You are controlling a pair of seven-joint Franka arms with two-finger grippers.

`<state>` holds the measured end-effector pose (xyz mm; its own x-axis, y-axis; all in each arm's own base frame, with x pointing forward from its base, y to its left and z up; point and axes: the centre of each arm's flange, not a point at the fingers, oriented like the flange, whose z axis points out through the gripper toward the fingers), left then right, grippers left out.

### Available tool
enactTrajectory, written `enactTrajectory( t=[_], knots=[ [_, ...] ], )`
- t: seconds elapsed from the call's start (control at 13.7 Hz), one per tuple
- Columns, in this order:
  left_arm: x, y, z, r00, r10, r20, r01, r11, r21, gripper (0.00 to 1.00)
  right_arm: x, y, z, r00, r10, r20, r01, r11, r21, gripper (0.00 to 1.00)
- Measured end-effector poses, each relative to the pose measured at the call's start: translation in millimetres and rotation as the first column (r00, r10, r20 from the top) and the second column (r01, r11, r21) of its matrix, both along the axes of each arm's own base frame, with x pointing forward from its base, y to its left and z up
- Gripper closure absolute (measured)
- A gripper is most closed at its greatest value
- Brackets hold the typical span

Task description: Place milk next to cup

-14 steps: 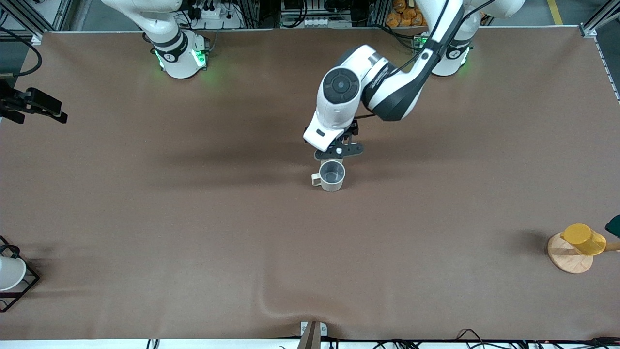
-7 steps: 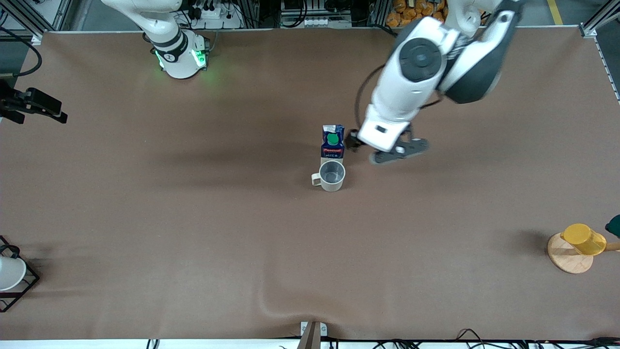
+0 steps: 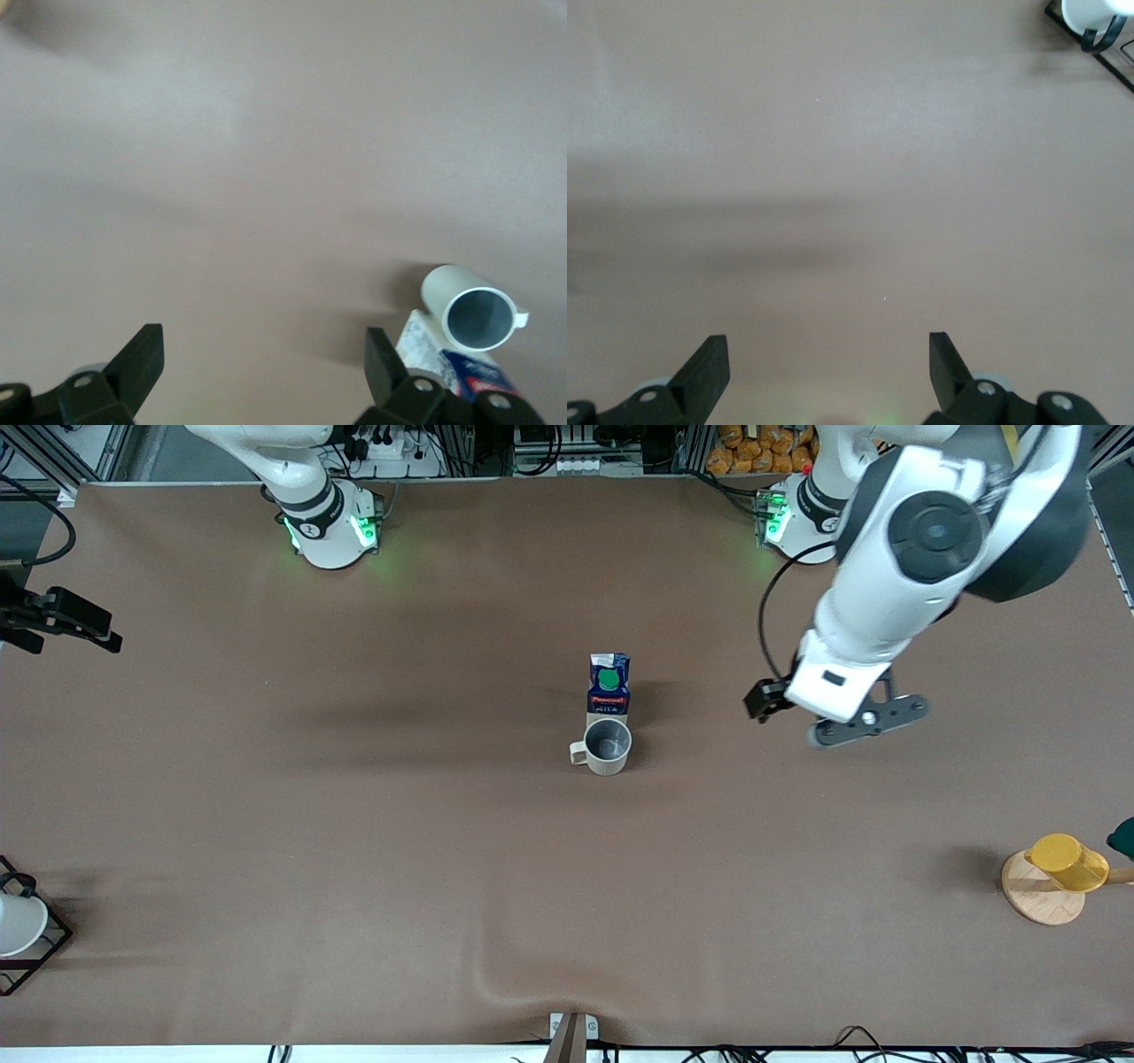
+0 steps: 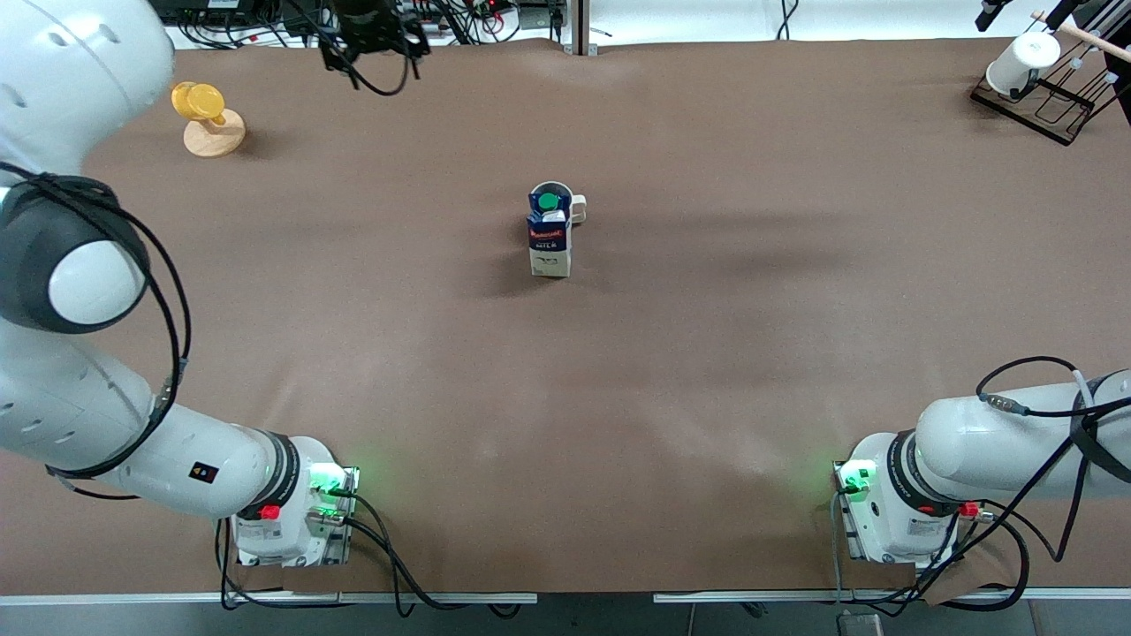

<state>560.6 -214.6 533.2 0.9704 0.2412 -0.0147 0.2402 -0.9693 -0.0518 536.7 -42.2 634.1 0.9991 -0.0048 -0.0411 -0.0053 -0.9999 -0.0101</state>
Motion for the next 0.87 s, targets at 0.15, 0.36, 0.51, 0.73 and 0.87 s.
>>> enactTrajectory(
  t=[0.15,0.36,0.51,0.73,0.87],
  knots=[
    [-5.7,37.9,26.2,0.999,-0.035,-0.011,0.035,0.999,0.003,0.0,1.8,-0.2,1.2,1.0,0.0,0.016,0.0,1.0,-0.001,0.0],
    [-18.0,80.6,58.1,0.997,-0.079,-0.017,0.079,0.997,0.003,0.0,2.1,-0.2,1.1,1.0,0.0,0.017,0.0,1.0,-0.001,0.0],
    [-26.8,90.4,74.5,0.987,-0.159,-0.015,0.159,0.987,-0.001,0.0,2.1,-0.1,0.8,1.0,0.001,0.017,-0.001,1.0,-0.001,0.0],
    [-27.7,127.8,92.4,0.973,-0.231,-0.012,0.23,0.972,-0.04,0.0,2.1,-0.1,0.4,1.0,0.001,0.016,-0.001,1.0,-0.001,0.0],
    [-23.4,166.3,99.2,0.968,-0.252,-0.001,0.251,0.966,-0.052,0.0,2.1,0.0,0.1,1.0,0.001,0.015,-0.001,1.0,-0.001,0.0]
  ],
)
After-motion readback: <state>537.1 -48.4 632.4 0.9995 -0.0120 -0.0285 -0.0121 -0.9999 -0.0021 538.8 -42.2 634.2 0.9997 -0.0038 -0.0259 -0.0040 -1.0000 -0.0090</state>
